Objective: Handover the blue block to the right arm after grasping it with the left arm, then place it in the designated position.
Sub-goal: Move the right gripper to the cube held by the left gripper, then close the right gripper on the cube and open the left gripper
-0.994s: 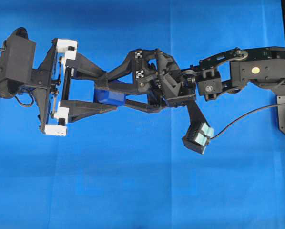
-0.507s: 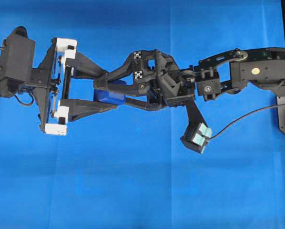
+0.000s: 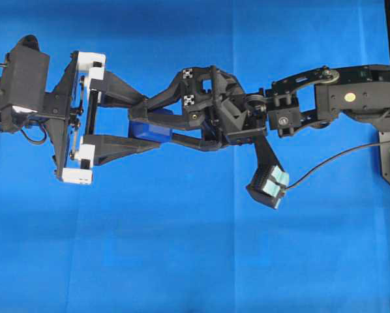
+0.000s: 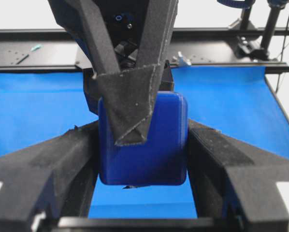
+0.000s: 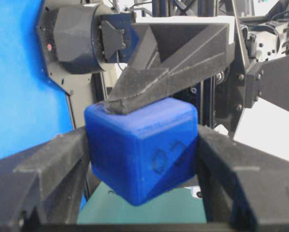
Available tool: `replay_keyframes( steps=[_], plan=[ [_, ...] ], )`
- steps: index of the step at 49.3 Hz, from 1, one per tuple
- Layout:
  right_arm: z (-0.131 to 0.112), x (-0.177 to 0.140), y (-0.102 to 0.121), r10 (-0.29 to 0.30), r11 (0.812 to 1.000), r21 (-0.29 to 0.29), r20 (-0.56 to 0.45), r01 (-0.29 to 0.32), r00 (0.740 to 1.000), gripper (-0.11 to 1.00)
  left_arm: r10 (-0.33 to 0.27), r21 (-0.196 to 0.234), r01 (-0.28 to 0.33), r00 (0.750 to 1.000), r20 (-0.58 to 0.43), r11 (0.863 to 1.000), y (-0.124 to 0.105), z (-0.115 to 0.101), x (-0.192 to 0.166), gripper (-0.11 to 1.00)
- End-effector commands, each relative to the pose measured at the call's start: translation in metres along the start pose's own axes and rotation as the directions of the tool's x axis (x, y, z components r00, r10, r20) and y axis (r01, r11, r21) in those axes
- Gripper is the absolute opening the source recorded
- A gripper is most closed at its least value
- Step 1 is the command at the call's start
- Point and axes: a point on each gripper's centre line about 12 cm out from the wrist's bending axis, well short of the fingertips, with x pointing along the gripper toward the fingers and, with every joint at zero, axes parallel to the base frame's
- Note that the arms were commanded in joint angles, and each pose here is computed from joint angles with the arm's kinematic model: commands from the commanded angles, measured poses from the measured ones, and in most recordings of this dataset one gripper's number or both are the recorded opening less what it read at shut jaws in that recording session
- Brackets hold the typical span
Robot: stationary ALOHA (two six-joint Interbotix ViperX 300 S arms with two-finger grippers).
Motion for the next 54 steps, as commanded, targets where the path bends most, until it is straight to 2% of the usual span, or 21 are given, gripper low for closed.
replay_keyframes(
  steps=[1, 16, 22, 26, 54],
  plan=[
    [0.003, -0.004, -0.014, -0.036, 0.999, 0.009, 0.007, 0.036, 0.999, 0.55, -0.002, 0.005, 0.002, 1.0, 0.031, 1.0, -0.001, 0.01, -0.002, 0.46],
    [0.002, -0.004, -0.014, -0.031, 0.999, 0.029, -0.004, 0.031, 1.0, 0.55, -0.002, 0.003, 0.002, 0.999, 0.035, 1.0, -0.001, 0.01, -0.002, 0.49],
    [0.001, -0.004, -0.013, -0.028, 0.999, 0.029, -0.007, 0.029, 1.0, 0.55, -0.002, 0.003, 0.002, 0.999, 0.037, 1.0, -0.001, 0.011, -0.002, 0.81],
    [0.001, -0.004, -0.012, -0.026, 0.999, 0.029, -0.011, 0.026, 1.0, 0.55, -0.002, 0.003, 0.002, 0.999, 0.038, 1.0, -0.001, 0.011, -0.002, 0.93],
    [0.005, -0.015, -0.012, -0.03, 0.999, 0.029, -0.002, 0.03, 1.0, 0.55, -0.002, 0.002, 0.002, 0.999, 0.04, 1.0, -0.001, 0.011, -0.002, 0.93]
  ],
)
